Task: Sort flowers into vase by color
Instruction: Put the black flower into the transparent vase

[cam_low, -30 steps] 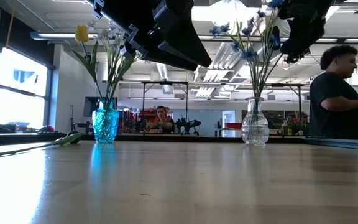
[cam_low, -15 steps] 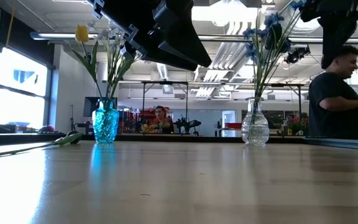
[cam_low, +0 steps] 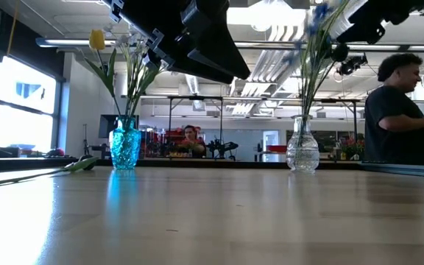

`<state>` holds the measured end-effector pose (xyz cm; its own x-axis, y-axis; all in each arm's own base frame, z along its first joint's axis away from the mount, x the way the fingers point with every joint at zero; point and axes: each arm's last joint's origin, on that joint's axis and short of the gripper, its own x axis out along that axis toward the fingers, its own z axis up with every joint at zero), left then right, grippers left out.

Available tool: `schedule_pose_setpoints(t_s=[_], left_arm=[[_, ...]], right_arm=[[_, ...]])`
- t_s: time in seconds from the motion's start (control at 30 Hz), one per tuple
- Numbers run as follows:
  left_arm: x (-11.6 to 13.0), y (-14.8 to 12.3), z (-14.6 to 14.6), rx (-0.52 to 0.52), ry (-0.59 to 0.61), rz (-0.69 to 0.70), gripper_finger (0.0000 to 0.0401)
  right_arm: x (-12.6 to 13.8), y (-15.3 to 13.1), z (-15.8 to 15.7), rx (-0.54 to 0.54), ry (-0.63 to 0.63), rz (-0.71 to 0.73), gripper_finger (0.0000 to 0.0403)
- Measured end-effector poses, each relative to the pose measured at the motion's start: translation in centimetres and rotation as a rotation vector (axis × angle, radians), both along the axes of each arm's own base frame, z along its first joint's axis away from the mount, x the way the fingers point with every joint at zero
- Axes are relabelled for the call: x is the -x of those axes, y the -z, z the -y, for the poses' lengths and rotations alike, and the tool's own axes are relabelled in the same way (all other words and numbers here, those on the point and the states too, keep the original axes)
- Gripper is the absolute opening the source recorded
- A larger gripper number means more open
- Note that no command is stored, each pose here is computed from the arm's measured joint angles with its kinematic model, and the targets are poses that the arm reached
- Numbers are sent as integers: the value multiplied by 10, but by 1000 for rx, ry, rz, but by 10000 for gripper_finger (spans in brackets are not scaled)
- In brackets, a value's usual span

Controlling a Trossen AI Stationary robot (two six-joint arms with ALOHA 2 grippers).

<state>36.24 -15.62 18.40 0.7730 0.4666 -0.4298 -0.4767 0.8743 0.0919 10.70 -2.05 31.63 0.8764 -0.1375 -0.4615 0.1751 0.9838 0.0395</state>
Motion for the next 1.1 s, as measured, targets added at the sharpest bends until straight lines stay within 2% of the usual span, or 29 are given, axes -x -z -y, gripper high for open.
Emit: schedule_pose_setpoints(t_s=[0.07, 0.2, 0.4, 0.57, 0.73, 0.83, 0.97, 1.1], left_arm=[[0, -1, 0, -18, -11, 4, 140], [-9, -10, -8, -129, -28, 53, 140], [-23, -24, -19, -176, 51, 121, 140], [-17, -23, -6, -199, 51, 110, 140], [-2, -26, 18, -246, 8, 125, 140], [10, -33, 30, -220, -1, 149, 140], [30, -40, 39, -129, -4, 150, 140], [53, -40, 40, -34, -36, 97, 140]], right_arm=[[0, 10, -1, -5, -22, 39, 288], [0, 23, 0, 10, -12, 70, 288], [3, 26, 4, -78, 224, 70, 288], [2, 28, -5, -178, 110, 57, 288], [-7, 44, -20, -194, 32, 86, 288], [-16, 62, -32, -199, -10, 127, 288], [-27, 94, -52, -198, -65, 171, 288], [-31, 129, -69, -151, -53, 186, 288]])
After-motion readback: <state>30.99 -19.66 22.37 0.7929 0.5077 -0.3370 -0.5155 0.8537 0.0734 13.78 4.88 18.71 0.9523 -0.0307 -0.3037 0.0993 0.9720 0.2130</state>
